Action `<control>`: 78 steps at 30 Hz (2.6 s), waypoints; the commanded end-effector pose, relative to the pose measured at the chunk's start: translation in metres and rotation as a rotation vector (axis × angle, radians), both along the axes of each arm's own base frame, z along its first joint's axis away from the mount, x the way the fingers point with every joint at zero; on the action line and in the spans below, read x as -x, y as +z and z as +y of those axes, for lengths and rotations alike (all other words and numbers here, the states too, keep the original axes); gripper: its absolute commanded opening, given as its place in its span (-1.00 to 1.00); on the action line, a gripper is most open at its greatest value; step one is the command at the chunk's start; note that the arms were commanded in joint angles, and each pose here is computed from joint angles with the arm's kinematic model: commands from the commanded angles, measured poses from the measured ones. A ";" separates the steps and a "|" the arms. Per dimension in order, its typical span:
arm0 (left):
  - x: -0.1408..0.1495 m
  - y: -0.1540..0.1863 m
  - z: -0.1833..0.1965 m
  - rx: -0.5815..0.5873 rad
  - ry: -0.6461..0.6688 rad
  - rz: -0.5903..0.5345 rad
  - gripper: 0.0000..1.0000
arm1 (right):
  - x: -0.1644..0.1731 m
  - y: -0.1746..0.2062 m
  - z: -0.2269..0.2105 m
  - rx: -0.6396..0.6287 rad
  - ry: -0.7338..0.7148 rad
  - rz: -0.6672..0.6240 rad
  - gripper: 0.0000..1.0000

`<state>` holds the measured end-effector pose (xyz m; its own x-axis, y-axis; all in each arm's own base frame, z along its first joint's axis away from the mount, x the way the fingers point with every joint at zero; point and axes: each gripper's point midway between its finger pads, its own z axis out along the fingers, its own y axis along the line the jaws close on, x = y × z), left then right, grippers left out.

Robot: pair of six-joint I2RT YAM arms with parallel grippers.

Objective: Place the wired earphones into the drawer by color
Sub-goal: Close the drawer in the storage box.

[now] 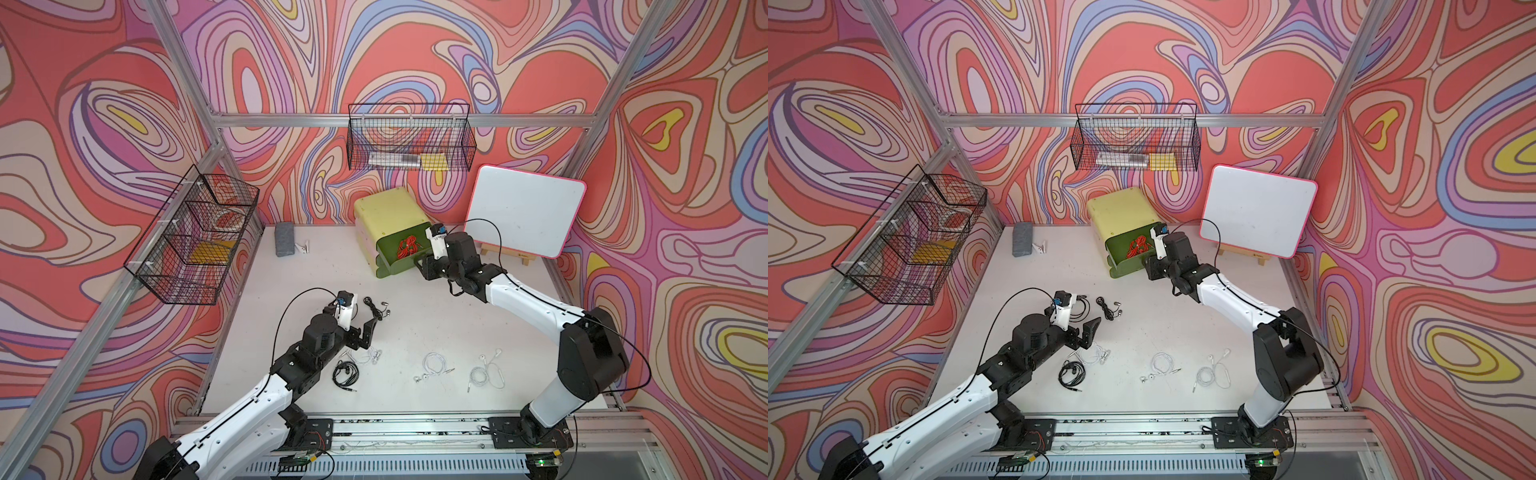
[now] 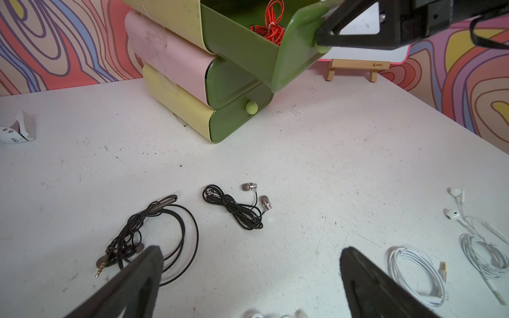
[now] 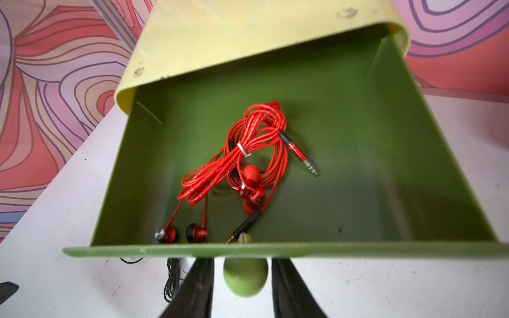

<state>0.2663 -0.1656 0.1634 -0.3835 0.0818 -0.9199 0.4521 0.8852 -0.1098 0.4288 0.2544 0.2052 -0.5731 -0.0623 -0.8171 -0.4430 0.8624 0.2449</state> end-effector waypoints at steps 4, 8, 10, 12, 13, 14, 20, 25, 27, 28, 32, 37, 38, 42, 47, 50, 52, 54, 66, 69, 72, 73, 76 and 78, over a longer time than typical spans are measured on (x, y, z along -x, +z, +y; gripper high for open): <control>-0.003 0.014 -0.003 0.023 -0.004 -0.029 0.98 | -0.015 0.012 0.002 -0.014 -0.017 -0.038 -0.27; -0.003 0.014 -0.003 0.022 -0.004 -0.028 0.98 | -0.021 0.016 0.005 -0.023 -0.022 -0.047 -0.26; -0.003 0.014 -0.002 0.022 -0.003 -0.029 0.98 | -0.023 0.017 0.007 -0.027 -0.022 -0.049 -0.26; -0.003 0.015 -0.002 0.024 -0.002 -0.031 0.99 | -0.027 0.018 0.008 -0.030 -0.025 -0.051 -0.26; -0.003 0.015 -0.002 0.025 -0.002 -0.032 0.98 | -0.028 0.018 0.009 -0.031 -0.025 -0.052 -0.26; -0.003 0.016 -0.002 0.026 -0.001 -0.033 0.98 | -0.030 0.019 0.010 -0.034 -0.026 -0.054 -0.26; -0.002 0.017 -0.001 0.032 -0.001 -0.038 0.98 | -0.039 0.022 0.014 -0.044 -0.034 -0.066 -0.26; -0.002 0.016 -0.002 0.031 -0.002 -0.034 0.98 | -0.050 0.015 0.018 -0.045 -0.045 -0.066 -0.26; -0.002 0.016 -0.002 0.032 -0.002 -0.034 0.98 | -0.053 0.015 0.019 -0.048 -0.045 -0.067 -0.25; -0.002 0.017 -0.002 0.033 -0.002 -0.034 0.98 | -0.054 0.014 0.021 -0.047 -0.045 -0.066 -0.26; -0.002 0.017 -0.001 0.034 -0.001 -0.036 0.98 | -0.061 0.012 0.023 -0.048 -0.049 -0.071 -0.25; -0.002 0.017 -0.002 0.036 -0.002 -0.036 0.98 | -0.068 0.013 0.025 -0.054 -0.057 -0.080 -0.25; -0.002 0.017 -0.002 0.036 -0.002 -0.035 0.98 | -0.069 0.013 0.025 -0.055 -0.060 -0.083 -0.24; -0.002 0.017 -0.002 0.038 -0.002 -0.035 0.98 | -0.073 0.013 0.026 -0.060 -0.068 -0.090 -0.21; -0.002 0.017 -0.001 0.036 0.000 -0.036 0.98 | -0.080 0.013 0.028 -0.063 -0.078 -0.099 -0.21; -0.002 0.017 -0.001 0.037 0.001 -0.036 0.98 | -0.084 0.014 0.030 -0.065 -0.079 -0.103 -0.21; -0.001 0.017 -0.001 0.037 -0.001 -0.035 0.98 | -0.087 0.014 0.032 -0.066 -0.078 -0.104 -0.21; -0.001 0.017 -0.001 0.037 0.001 -0.036 0.98 | -0.089 0.014 0.032 -0.066 -0.081 -0.106 -0.21; -0.001 0.016 0.000 0.033 0.005 -0.037 0.98 | -0.093 0.016 0.036 -0.078 -0.079 -0.114 -0.21; -0.002 0.016 0.000 0.034 0.009 -0.037 0.98 | -0.090 0.019 0.033 -0.082 -0.080 -0.118 -0.20; -0.001 0.016 0.001 0.037 0.008 -0.039 0.98 | -0.082 0.019 0.030 -0.084 -0.080 -0.116 -0.13; -0.001 0.017 0.001 0.040 0.008 -0.042 0.98 | -0.079 0.019 0.028 -0.086 -0.081 -0.114 -0.10; -0.001 0.017 0.003 0.046 0.018 -0.049 0.98 | -0.070 0.016 0.023 -0.094 -0.084 -0.108 -0.04; -0.001 0.017 0.005 0.048 0.028 -0.053 0.98 | -0.063 0.012 0.021 -0.105 -0.086 -0.099 0.01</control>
